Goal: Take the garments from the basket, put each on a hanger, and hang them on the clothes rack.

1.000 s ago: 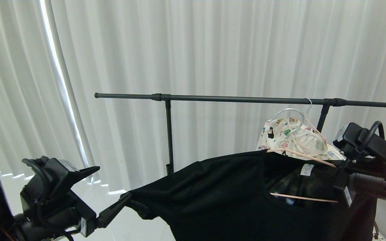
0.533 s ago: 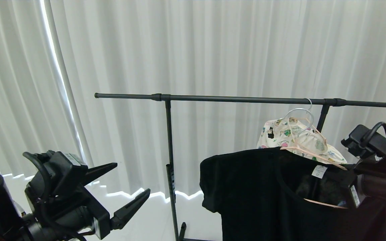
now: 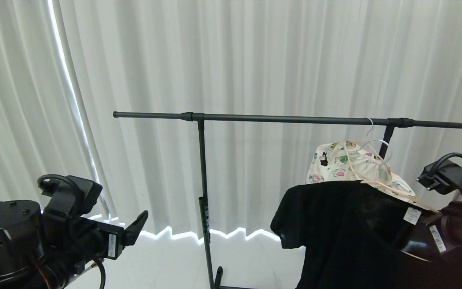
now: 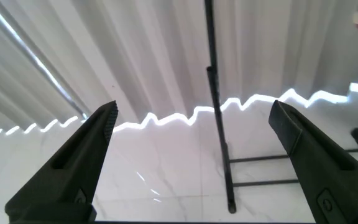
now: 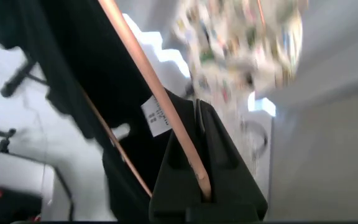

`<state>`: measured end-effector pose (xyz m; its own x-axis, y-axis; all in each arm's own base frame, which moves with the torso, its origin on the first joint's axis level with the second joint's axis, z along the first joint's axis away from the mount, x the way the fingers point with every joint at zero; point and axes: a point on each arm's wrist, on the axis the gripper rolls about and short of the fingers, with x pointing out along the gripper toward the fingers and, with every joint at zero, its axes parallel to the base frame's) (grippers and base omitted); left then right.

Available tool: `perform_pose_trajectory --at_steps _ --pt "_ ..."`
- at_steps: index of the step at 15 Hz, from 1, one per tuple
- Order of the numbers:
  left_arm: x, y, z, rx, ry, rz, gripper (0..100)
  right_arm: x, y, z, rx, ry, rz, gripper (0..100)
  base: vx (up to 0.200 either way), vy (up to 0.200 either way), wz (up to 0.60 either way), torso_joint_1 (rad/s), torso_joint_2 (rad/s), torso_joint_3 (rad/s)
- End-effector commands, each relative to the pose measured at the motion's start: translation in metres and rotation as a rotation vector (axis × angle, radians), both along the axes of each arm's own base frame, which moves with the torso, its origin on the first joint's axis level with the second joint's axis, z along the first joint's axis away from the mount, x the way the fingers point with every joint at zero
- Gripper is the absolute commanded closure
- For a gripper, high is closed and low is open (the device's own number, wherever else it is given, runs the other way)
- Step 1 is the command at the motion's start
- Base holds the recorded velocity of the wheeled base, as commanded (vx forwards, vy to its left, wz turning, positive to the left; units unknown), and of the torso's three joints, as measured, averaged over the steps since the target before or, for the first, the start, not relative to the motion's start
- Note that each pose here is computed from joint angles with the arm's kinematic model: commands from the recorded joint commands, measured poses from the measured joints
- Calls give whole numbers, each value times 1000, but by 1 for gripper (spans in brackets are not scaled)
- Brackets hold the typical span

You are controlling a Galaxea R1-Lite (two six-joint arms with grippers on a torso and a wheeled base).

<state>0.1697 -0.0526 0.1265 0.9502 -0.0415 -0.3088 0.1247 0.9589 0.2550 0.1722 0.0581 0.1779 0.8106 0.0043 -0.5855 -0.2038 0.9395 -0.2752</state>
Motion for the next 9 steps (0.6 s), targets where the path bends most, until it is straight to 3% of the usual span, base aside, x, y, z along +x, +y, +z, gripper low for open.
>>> perform_pose_trajectory --at_steps 1,3,5,9 --pt "2 1 -2 17 6 26 0 7 -1 6 9 5 -104 100 0 0 0 0 0 0" --pt "1 3 -4 50 11 92 0 20 -2 8 43 1 -244 100 0 0 0 0 0 0" --pt "0 3 -4 50 10 93 0 35 -5 10 42 -16 -333 100 0 0 0 0 0 0" --pt "3 2 -1 42 -4 94 0 51 2 19 38 -51 -343 100 0 0 0 0 0 0"
